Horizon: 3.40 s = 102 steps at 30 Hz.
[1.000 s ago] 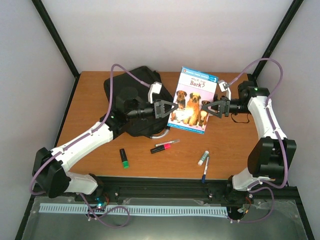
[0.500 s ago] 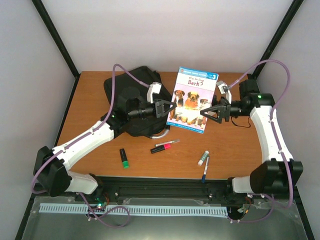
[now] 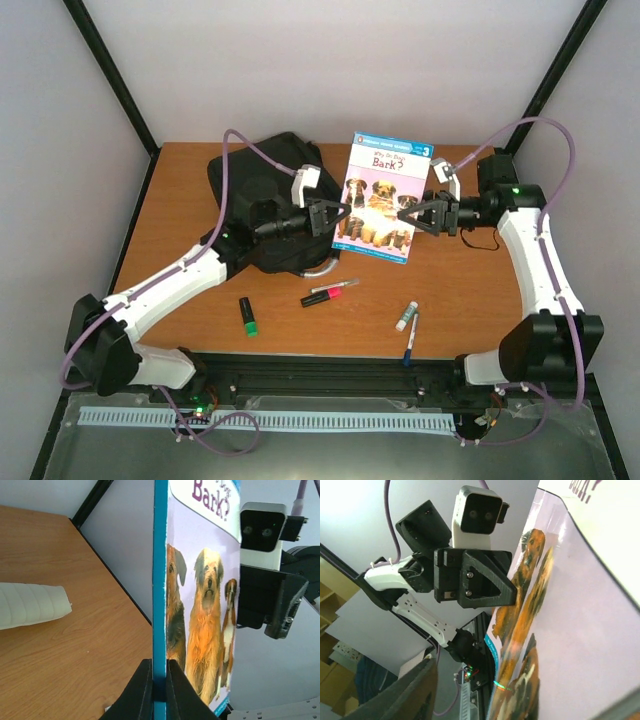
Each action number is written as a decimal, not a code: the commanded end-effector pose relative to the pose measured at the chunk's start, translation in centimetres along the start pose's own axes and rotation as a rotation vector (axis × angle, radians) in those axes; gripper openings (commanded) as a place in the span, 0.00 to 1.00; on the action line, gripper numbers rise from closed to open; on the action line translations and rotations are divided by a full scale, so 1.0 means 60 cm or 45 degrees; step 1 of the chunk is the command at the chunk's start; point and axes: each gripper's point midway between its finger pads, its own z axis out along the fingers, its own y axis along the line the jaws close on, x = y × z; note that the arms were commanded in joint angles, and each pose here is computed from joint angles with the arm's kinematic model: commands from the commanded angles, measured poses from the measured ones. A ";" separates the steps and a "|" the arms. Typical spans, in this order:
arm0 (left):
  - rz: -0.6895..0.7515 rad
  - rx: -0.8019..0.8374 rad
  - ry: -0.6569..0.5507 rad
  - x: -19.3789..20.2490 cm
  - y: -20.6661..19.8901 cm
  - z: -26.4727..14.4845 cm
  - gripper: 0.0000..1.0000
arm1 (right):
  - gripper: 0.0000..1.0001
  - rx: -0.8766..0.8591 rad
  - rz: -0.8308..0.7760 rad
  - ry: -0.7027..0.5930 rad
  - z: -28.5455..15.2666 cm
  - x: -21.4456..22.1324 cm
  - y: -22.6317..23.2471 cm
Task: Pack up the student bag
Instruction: Pick up the book from the center of the board, then place the book in the student bag.
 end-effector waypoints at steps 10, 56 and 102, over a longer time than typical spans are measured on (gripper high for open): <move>0.057 0.003 -0.190 -0.041 -0.015 -0.035 0.01 | 0.19 -0.193 0.109 -0.091 0.000 -0.048 0.015; 0.755 -1.372 0.960 0.132 0.347 -0.090 0.95 | 0.03 1.176 0.036 0.102 -0.108 0.041 -0.319; 0.991 -1.538 0.957 0.101 0.378 -0.003 0.01 | 0.03 1.094 0.076 0.056 -0.093 0.045 -0.300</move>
